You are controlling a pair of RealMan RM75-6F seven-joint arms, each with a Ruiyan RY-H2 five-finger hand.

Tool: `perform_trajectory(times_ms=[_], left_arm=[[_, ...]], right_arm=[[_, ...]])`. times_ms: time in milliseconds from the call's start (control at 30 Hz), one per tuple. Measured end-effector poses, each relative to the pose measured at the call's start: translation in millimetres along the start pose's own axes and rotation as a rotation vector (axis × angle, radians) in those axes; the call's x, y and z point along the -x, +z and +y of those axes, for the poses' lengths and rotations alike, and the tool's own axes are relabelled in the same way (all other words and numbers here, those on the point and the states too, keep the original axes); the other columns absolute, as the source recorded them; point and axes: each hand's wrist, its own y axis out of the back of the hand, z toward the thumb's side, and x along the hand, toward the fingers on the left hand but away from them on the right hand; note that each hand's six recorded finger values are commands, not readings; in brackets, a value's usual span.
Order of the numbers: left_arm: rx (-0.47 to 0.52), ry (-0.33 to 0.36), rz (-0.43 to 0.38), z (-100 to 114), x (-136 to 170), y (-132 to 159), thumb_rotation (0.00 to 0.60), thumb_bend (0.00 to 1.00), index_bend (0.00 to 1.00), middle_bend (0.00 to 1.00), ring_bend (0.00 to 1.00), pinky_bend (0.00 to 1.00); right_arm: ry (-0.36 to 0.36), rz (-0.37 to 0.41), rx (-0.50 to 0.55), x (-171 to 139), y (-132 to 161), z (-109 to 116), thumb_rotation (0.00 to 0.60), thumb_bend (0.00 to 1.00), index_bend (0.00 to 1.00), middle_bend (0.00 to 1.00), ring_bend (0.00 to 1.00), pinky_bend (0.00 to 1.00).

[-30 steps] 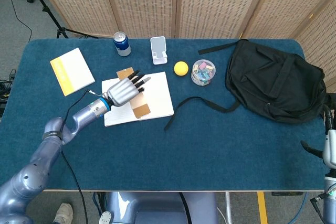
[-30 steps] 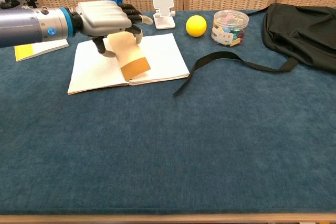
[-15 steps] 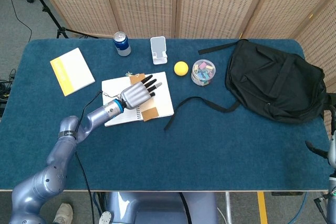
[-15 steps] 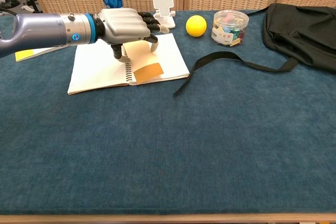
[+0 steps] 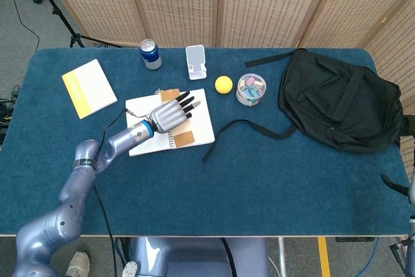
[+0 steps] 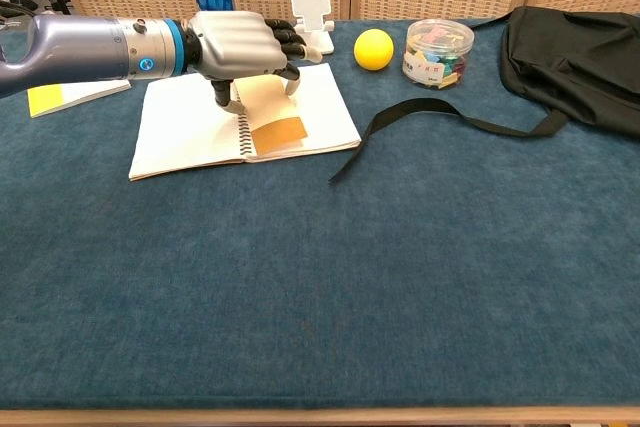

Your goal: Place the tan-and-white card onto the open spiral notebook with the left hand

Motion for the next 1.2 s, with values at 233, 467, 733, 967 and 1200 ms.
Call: perform_trajectory(times_ms=[233, 467, 733, 967, 1200], left_arm=[[-0.022, -0.009, -0.003, -2.7, 1.3, -0.3, 0.600, 0.24, 0.71, 0.00, 0.00, 0.00], [-0.043, -0.007, 0.009, -1.8, 0.2, -1.5, 0.600, 0.24, 0.45, 0.00, 0.00, 0.00], [-0.041, -0.004, 0.023, -1.9, 1.8, -5.9, 0.600, 0.24, 0.20, 0.00, 0.00, 0.00], [-0.028, 0.012, 0.023, 0.6, 2.8, -6.2, 0.600, 0.22, 0.08, 0.00, 0.00, 0.00], [0.110, 0.069, 0.035, 8.2, 6.6, -7.4, 0.600, 0.23, 0.08, 0.00, 0.00, 0.00]], right_arm=[[0.011, -0.002, -0.006, 0.8, 0.1, -3.1, 0.600, 0.00, 0.02, 0.00, 0.00, 0.00], [0.004, -0.006, -0.005, 0.2, -0.8, -1.6, 0.600, 0.00, 0.02, 0.00, 0.00, 0.00], [0.009, -0.006, -0.003, 0.2, -0.6, -2.5, 0.600, 0.00, 0.02, 0.00, 0.00, 0.00], [0.008, -0.005, -0.004, -0.3, -0.1, -2.3, 0.600, 0.00, 0.02, 0.00, 0.00, 0.00], [0.009, 0.000, 0.000, -1.1, 0.5, -2.1, 0.600, 0.00, 0.02, 0.00, 0.00, 0.00]])
